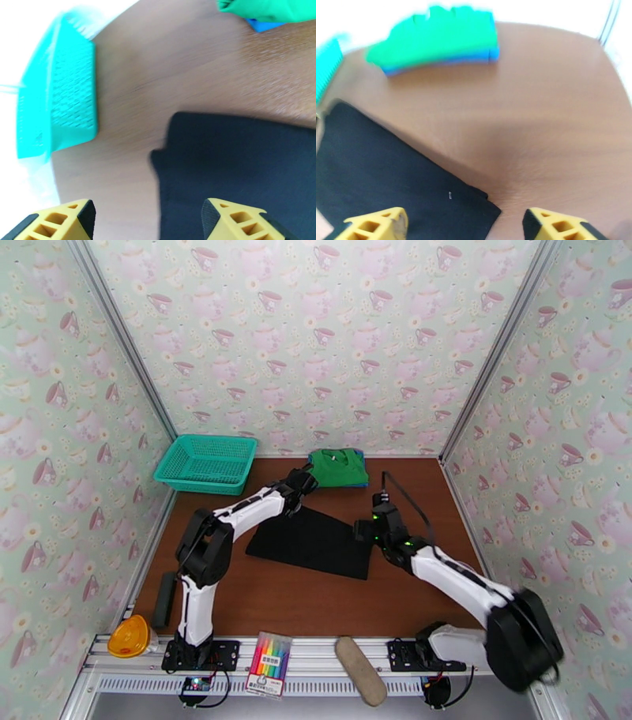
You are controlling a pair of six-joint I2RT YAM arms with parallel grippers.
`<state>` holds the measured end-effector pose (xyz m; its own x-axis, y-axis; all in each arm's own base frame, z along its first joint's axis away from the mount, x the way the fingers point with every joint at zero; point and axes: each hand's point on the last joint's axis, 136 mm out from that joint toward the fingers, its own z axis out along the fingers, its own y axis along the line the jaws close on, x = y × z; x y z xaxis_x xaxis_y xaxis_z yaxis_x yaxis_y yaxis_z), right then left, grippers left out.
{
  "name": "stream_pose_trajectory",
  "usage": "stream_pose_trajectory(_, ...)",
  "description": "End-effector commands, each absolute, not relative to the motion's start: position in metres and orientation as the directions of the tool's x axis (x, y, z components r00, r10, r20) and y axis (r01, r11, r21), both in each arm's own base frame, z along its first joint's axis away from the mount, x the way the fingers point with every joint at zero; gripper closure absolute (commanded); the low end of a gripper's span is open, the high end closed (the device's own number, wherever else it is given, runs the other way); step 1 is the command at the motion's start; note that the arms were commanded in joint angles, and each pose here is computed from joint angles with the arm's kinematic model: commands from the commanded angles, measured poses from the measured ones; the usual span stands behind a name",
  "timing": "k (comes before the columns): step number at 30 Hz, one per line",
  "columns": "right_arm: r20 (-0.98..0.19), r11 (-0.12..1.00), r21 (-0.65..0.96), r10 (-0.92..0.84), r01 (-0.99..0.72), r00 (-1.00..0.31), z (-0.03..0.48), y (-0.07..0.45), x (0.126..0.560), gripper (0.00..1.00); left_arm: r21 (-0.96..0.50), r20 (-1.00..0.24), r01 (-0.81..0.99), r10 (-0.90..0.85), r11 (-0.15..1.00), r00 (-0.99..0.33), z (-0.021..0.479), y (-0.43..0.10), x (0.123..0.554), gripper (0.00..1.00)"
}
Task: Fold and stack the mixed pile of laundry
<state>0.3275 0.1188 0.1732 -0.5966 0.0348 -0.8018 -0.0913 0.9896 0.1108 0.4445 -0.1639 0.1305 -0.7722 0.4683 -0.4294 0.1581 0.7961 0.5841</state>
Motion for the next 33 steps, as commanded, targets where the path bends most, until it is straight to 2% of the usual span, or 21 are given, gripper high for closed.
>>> stream_pose_trajectory(1, -0.792, 0.983, 0.103, -0.012, -0.153, -0.61, 0.191, 0.113, 0.3, 0.12, 0.585, -0.464, 0.071, 0.406, 0.808, -0.787, 0.179, -0.14, 0.424, 0.25)
stream_pose_trajectory(4, -0.767, 0.978, 0.162, 0.039, -0.135, -0.64, 0.189, 0.111, 0.283, 0.11, 0.511, -0.449, 0.067, 0.333, 0.857, -0.829, 0.165, -0.133, 0.398, 0.29)
stream_pose_trajectory(7, -0.707, 0.976, 0.209, 0.103, -0.068, -0.699, 0.172, 0.108, 0.274, 0.14, 0.421, -0.457, 0.044, 0.254, 0.906, -0.852, 0.137, -0.129, 0.381, 0.38)
stream_pose_trajectory(14, -0.561, 0.971, 0.236, 0.17, 0.041, -0.81, 0.122, 0.114, 0.276, 0.16, 0.262, -0.476, -0.078, 0.059, 0.962, -0.877, 0.073, -0.103, 0.376, 0.54)
stream_pose_trajectory(20, -0.47, 0.972, 0.217, 0.189, 0.094, -0.862, 0.08, 0.122, 0.286, 0.17, 0.26, -0.441, -0.126, 0.001, 0.957, -0.898, 0.049, -0.09, 0.363, 0.71)
stream_pose_trajectory(27, -0.378, 0.964, 0.246, 0.19, 0.1, -0.906, 0.043, 0.141, 0.295, 0.21, 0.322, -0.363, -0.137, -0.011, 0.937, -0.932, 0.034, -0.086, 0.321, 0.73)
stream_pose_trajectory(33, -0.335, 0.943, 0.327, 0.182, 0.067, -0.924, 0.031, 0.164, 0.299, 0.38, 0.383, -0.316, -0.124, 0.004, 0.915, -0.949, 0.029, -0.083, 0.282, 0.73)
